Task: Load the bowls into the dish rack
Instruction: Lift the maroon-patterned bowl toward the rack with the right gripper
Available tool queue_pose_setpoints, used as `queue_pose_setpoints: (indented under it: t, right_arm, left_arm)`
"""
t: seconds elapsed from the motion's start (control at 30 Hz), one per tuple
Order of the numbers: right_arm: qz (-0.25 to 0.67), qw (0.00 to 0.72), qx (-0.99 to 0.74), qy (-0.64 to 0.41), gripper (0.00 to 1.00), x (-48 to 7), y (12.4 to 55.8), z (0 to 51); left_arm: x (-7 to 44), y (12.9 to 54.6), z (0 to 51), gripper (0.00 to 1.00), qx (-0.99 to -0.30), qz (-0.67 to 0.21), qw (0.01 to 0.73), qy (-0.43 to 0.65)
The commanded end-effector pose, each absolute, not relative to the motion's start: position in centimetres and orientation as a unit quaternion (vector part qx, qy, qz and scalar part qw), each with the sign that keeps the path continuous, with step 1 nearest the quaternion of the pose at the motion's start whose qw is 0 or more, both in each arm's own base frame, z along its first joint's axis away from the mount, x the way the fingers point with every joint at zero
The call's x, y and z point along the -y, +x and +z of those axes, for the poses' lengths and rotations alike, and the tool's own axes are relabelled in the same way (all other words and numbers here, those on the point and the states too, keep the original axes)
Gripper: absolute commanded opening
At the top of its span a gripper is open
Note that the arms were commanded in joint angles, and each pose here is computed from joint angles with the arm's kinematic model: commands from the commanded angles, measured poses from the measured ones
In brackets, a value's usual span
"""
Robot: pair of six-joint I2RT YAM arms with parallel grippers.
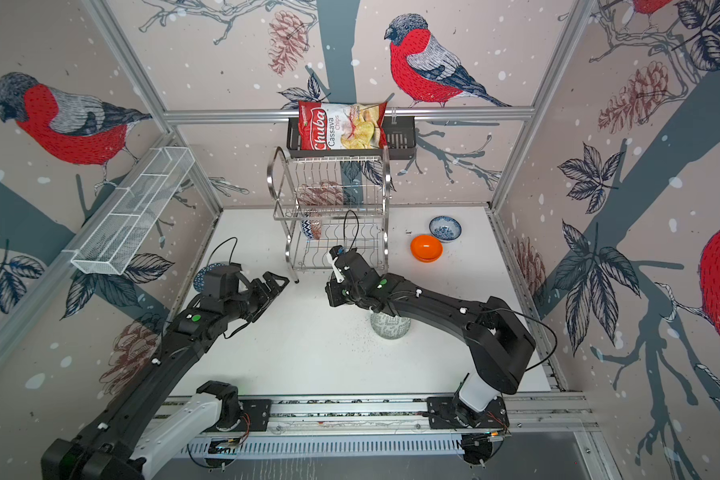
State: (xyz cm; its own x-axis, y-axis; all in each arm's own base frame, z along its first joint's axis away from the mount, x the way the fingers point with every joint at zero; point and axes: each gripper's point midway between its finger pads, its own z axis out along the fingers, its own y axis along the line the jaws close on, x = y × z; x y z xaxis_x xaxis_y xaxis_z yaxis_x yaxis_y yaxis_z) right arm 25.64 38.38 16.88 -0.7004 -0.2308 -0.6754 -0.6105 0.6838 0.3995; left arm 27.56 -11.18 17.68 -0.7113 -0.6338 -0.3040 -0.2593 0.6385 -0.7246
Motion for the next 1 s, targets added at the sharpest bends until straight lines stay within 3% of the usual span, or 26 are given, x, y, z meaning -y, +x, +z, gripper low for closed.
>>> queue_pose_setpoints:
  t: [0.0,0.43,0.6,0.97]
  right_arm:
    - [0.370,0.364,-0.818,-0.249,0.00,-39.9,26.2,21.5]
    - [0.451,0.441,-0.737,-0.242,0.00,-41.5,29.8,26.7]
    - [0.466,0.443,-0.736,-0.211,0.00,-41.4,32.7,26.1]
    - [0.470,0.444,-0.748,-0.152,0.00,-40.6,37.2,23.4]
  left_arm:
    - [11.3,28.7,19.5,0.97,-0.860,-0.337,0.298,-0.240]
    - [13.2,33.4,24.4,0.97,-0.854,-0.358,0.334,-0.176]
    - [13.4,34.9,24.6,0.97,-0.838,-0.390,0.347,-0.160]
    - [13.6,36.5,22.4,0.97,-0.854,-0.371,0.345,-0.118]
